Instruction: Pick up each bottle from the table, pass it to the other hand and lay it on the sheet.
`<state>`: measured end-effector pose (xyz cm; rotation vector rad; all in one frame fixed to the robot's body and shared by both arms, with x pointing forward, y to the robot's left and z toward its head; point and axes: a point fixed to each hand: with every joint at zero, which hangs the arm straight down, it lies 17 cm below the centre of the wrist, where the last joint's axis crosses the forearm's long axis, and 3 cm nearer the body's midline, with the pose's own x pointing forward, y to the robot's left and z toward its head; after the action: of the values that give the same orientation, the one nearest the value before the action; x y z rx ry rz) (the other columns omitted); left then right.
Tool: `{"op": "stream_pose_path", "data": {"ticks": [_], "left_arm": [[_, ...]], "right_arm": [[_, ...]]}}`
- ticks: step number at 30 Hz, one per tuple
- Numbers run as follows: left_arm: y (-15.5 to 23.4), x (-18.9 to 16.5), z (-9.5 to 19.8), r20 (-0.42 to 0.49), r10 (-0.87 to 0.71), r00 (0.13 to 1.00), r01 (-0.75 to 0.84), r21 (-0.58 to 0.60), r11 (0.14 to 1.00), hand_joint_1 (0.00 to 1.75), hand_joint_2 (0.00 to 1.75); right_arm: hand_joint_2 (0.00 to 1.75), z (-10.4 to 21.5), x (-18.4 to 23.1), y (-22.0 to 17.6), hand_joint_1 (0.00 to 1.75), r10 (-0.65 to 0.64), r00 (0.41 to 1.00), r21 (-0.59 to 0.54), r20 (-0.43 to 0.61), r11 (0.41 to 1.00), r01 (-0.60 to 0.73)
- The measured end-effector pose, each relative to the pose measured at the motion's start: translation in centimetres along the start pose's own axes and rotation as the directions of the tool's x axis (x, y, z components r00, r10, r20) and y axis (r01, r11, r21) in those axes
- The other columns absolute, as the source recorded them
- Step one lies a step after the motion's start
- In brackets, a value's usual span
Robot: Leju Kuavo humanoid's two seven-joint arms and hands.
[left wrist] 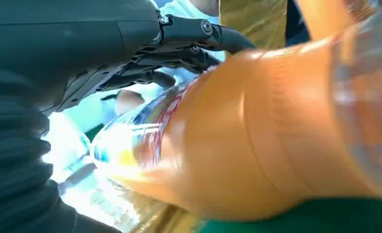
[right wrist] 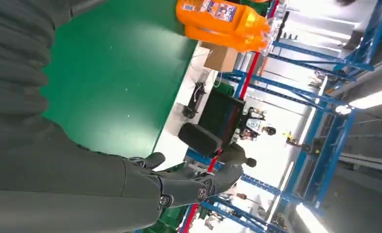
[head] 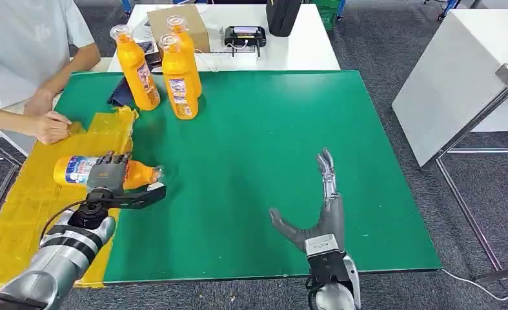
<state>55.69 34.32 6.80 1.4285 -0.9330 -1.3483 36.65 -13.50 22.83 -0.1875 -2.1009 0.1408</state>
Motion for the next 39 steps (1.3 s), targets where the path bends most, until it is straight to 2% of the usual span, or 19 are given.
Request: {"op": "stream_pose_path", "data": {"ticks": [5, 12, 15, 16, 18, 21, 24, 26, 27, 30, 32, 36, 39], "left_arm": [[1.4, 1.8, 0.7, 0.033, 0.078, 0.996, -0.080, 0.065, 0.995, 0.00, 1.75], [2.5, 2.4, 0.9, 0.037, 0.120, 0.992, -0.123, 0.096, 0.988, 0.00, 1.75], [4.6, 3.7, 1.7, 0.099, 0.215, 0.972, -0.230, 0.178, 0.957, 0.00, 1.75], [6.6, 4.3, 2.3, 0.148, 0.289, 0.946, -0.318, 0.239, 0.918, 0.00, 1.75], [10.0, 5.6, 4.4, 0.260, 0.427, 0.866, -0.494, 0.310, 0.813, 0.00, 1.75], [16.4, 6.4, 9.5, 0.461, 0.601, 0.653, -0.757, 0.365, 0.542, 0.00, 1.75], [20.4, 6.3, 14.0, 0.598, 0.678, 0.428, -0.903, 0.299, 0.307, 0.00, 1.75], [21.4, 6.7, 16.1, 0.642, 0.702, 0.309, -0.951, 0.221, 0.217, 0.00, 1.75], [21.7, 6.9, 17.0, 0.656, 0.708, 0.262, -0.965, 0.184, 0.187, 0.00, 1.75], [22.6, 6.9, 18.8, 0.686, 0.698, 0.206, -0.979, 0.149, 0.142, 0.00, 1.75], [22.7, 7.6, 19.5, 0.691, 0.712, 0.123, -0.992, 0.068, 0.105, 0.00, 1.75], [21.1, 10.3, 20.8, 0.637, 0.770, -0.029, -0.991, -0.121, 0.063, 0.00, 1.75], [19.9, 11.7, 21.7, 0.597, 0.798, -0.083, -0.979, -0.198, 0.047, 0.00, 1.75]], "right_arm": [[1.75, 0.4, -0.5, -0.4, 0.00, 0.015, 1.000, -0.006, -0.013, 1.000, -0.015], [1.75, 0.6, -0.8, -0.7, 0.00, 0.023, 1.000, -0.012, -0.021, 1.000, -0.023], [1.75, 0.8, -0.9, -0.8, 0.00, 0.033, 0.999, -0.016, -0.026, 0.999, -0.033], [1.75, 1.0, -1.1, -1.0, 0.00, 0.040, 0.999, -0.022, -0.031, 0.999, -0.041], [1.75, 1.5, -1.3, -1.2, 0.00, 0.047, 0.998, -0.032, -0.039, 0.998, -0.048], [1.75, 2.3, -1.0, -2.1, 0.00, 0.051, 0.998, -0.062, -0.033, 0.997, -0.053], [1.75, 2.9, -0.5, -3.0, 0.00, 0.050, 0.998, -0.087, -0.024, 0.995, -0.052], [1.75, 3.3, -0.3, -3.4, 0.00, 0.044, 0.999, -0.095, -0.024, 0.994, -0.046], [1.75, 3.4, -0.2, -3.6, 0.00, 0.042, 0.999, -0.097, -0.023, 0.994, -0.044], [1.75, 3.5, 0.0, -4.0, 0.00, 0.042, 0.999, -0.101, -0.019, 0.994, -0.044], [1.75, 3.6, 0.0, -4.0, 0.00, 0.022, 0.999, -0.099, -0.024, 0.995, -0.024], [1.75, 4.1, -0.3, -4.2, 0.00, -0.019, 0.999, -0.098, -0.046, 0.995, 0.015], [1.75, 4.3, -0.5, -4.5, 0.00, -0.034, 0.998, -0.100, -0.054, 0.995, 0.028]]}}
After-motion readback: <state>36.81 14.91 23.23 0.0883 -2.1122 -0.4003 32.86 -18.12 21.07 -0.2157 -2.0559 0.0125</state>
